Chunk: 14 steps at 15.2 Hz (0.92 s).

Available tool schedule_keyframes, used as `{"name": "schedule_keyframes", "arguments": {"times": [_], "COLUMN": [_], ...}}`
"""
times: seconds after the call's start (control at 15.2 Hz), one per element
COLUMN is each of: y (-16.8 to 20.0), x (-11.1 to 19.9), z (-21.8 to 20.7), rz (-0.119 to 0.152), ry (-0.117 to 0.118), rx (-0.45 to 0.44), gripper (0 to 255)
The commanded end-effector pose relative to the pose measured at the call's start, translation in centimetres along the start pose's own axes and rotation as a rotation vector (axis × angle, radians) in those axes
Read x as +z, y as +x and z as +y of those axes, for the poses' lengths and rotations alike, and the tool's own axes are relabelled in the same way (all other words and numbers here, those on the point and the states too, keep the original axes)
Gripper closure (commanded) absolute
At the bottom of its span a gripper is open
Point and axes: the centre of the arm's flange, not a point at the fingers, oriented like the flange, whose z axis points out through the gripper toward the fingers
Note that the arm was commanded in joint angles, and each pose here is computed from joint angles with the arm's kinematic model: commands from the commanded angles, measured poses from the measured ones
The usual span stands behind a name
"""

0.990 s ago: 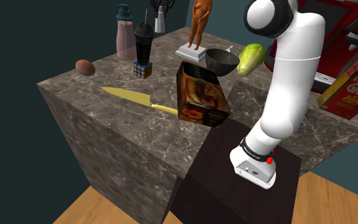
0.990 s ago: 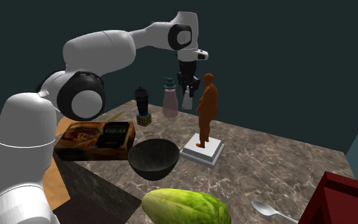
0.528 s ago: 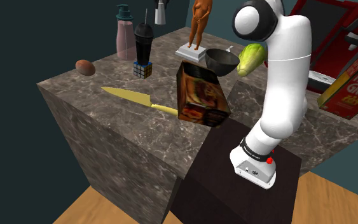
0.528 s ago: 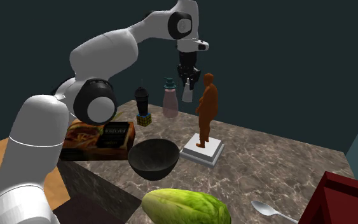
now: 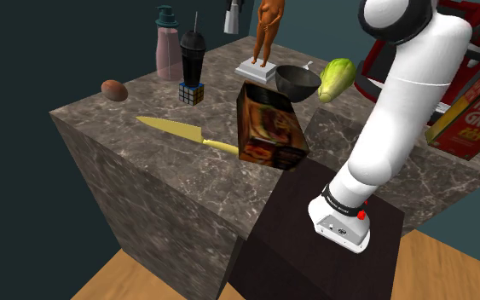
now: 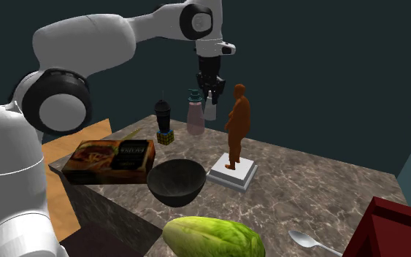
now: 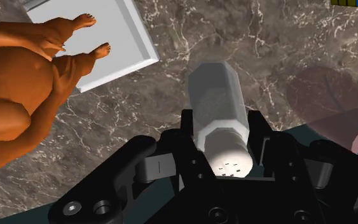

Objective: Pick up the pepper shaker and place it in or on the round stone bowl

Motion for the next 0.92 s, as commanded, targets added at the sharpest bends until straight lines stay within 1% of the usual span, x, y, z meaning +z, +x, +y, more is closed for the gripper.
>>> {"name": "schedule_keyframes", "arguments": {"times": [0.0,0.86], "y": [-2.2,-17.0], "x": [-0.5,-3.2], "z": [1.2,9.6], "rz": [0.0,0.0], "ry": [0.0,0.0], "rx": [0.0,0.0], "gripper": [255,255]}}
